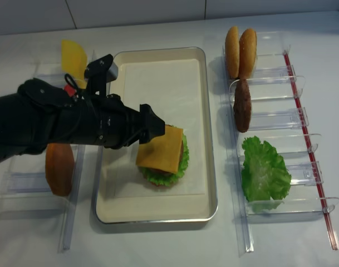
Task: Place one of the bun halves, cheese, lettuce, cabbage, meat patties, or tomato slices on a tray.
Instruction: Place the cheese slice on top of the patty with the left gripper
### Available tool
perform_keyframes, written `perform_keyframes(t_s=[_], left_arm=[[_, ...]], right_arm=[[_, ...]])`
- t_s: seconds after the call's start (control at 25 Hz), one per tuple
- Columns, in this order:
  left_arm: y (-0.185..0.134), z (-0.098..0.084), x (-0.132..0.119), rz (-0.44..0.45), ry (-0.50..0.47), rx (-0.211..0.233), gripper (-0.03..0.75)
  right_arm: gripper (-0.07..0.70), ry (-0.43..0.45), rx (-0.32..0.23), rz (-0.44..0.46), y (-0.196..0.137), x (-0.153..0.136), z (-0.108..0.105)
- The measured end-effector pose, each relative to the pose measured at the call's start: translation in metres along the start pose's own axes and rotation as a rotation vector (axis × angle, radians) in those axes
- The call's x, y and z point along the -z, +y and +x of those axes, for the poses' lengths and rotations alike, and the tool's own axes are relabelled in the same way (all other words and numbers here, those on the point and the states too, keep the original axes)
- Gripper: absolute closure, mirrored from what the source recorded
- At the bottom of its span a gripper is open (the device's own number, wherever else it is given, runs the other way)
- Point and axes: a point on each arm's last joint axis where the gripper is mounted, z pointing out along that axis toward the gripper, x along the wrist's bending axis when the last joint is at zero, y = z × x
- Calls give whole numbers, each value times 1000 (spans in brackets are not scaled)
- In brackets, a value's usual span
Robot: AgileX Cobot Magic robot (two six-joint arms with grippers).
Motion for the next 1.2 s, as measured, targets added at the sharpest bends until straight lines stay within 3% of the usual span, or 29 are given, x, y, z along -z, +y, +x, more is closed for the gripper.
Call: perform_keyframes(t_s=[0.2,0.4,0.52,0.64,0.72,0.88,0.96,1.2], left_arm=[[1,-1,1,5,-1,-98,111],[13,-6,6,40,22,-268,111],[20,-7,12,97,71,-366,118],[27,-4,20,180,168,-421,126],[33,0,28,229,266,-425,131],[46,5,45,273,451,-356,132],[53,7,52,272,524,-348,132],[64,1,65,266,574,-316,132]], right_arm=[[263,-2,-10,0,0,0,0],[263,-2,-11,0,0,0,0],[263,-2,-11,0,0,0,0],[263,-2,-11,0,0,0,0],[263,-2,-11,0,0,0,0],[263,-2,-11,0,0,0,0],[263,-2,-11,0,0,0,0],[263,-2,-11,0,0,0,0]])
